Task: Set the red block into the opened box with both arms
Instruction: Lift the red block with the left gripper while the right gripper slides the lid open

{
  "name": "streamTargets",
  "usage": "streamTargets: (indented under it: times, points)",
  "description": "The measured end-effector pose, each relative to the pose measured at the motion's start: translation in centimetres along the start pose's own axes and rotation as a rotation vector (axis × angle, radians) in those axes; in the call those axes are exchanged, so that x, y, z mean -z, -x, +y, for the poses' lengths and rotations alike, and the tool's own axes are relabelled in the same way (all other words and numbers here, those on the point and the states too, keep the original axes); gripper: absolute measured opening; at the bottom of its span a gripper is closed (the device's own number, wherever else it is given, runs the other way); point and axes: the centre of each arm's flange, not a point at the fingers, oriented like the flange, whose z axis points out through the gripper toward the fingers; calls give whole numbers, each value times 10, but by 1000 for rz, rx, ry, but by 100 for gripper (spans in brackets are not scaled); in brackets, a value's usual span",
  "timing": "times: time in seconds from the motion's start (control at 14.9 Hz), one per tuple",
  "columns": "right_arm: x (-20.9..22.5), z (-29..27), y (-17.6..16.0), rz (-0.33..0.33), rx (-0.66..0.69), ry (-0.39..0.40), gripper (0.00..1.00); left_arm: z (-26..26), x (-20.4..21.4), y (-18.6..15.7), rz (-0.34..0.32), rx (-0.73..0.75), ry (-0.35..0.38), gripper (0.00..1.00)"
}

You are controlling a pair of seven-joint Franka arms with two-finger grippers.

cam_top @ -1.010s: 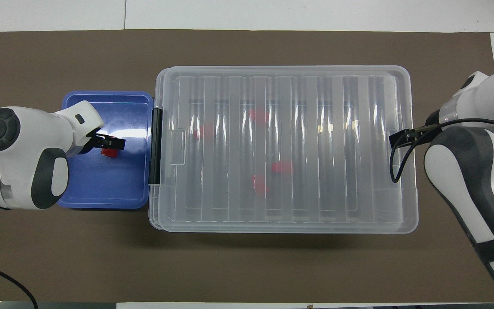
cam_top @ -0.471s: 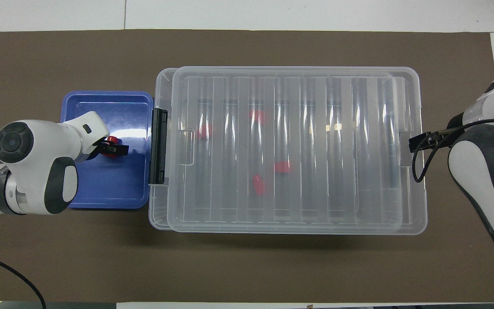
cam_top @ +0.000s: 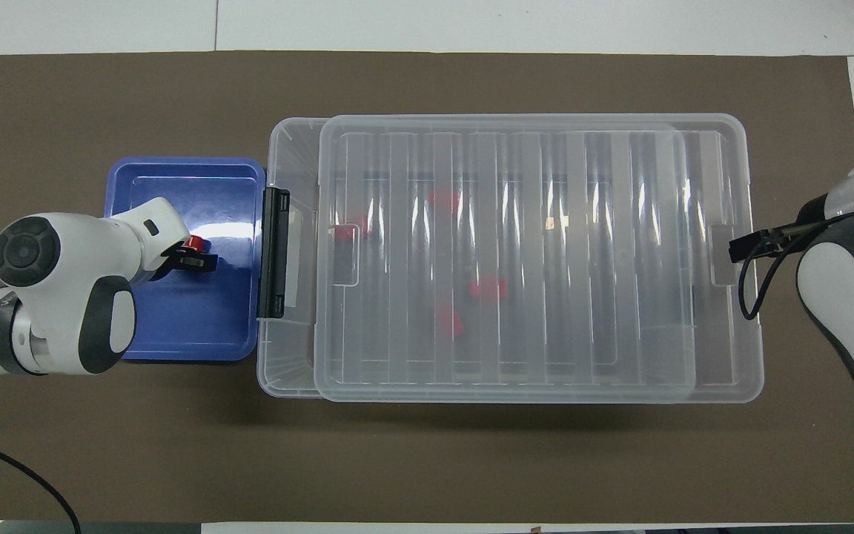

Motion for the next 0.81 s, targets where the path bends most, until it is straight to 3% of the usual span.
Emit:
streamTargets:
  times: [0.2, 0.47, 0.81]
  points:
    - [0, 15, 4, 5, 13, 8, 100, 1, -4, 4, -10, 0, 1, 34]
    - [0, 35, 9, 5, 16, 28, 100, 0, 14, -1, 22, 1, -5, 34]
    - [1, 59, 15, 20, 56, 45, 100, 8, 103, -7, 5, 27, -8, 34]
